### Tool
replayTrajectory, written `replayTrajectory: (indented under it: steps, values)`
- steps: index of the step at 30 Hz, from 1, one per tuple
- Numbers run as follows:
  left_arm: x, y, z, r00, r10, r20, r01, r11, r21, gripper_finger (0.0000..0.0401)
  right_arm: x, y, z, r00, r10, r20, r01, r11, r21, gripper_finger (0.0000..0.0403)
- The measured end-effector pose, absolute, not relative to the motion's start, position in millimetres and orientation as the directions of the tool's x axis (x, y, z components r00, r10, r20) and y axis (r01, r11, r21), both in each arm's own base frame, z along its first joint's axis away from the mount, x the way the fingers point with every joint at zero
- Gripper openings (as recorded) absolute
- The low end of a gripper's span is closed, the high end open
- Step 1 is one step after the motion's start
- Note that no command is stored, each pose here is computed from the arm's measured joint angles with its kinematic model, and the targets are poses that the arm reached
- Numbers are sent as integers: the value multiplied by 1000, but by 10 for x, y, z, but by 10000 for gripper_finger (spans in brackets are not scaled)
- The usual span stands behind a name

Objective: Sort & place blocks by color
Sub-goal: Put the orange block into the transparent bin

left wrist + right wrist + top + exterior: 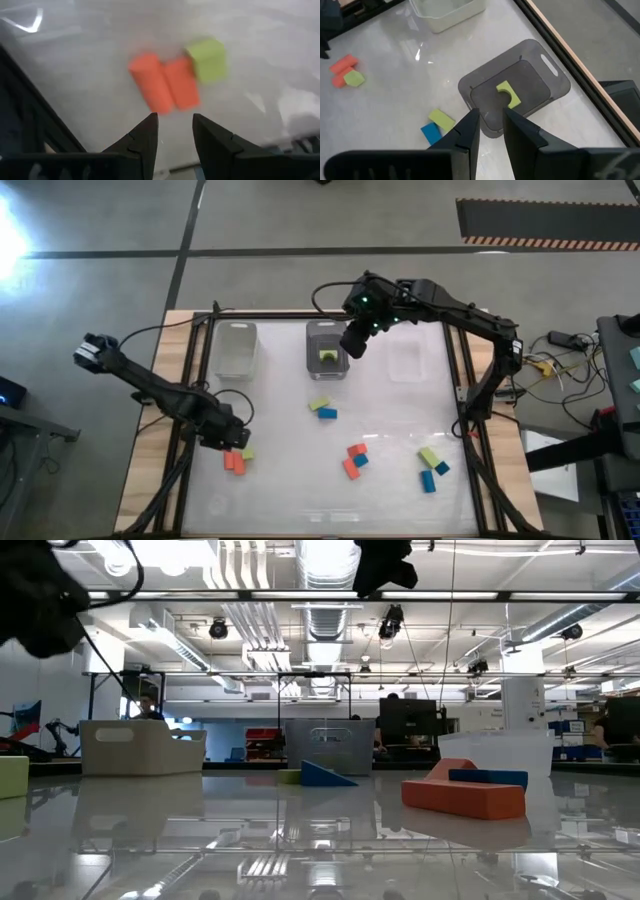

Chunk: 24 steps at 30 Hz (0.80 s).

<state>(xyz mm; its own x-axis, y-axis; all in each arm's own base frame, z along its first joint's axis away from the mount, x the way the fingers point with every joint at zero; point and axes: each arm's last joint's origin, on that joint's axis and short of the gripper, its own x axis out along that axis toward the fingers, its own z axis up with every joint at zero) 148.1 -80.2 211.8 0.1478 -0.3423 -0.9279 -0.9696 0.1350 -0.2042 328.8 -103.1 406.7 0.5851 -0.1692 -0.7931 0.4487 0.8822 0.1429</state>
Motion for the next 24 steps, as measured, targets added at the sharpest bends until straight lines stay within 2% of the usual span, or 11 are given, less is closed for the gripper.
replayTrajectory:
  steps: [4,13,24]
  values:
    - [1475,-808,1979,141,-340,-930,-973,125,-194,123,3290,-1032,4052,581,-168,-796,452,880,145,73]
    - [1508,-824,1755,87,-313,-946,-982,130,-133,196,3291,-1032,4050,580,-168,-797,460,875,151,73]
    - [1567,-854,1564,29,-285,-958,-984,159,-77,203,3291,-1032,4046,579,-168,-798,461,874,151,73]
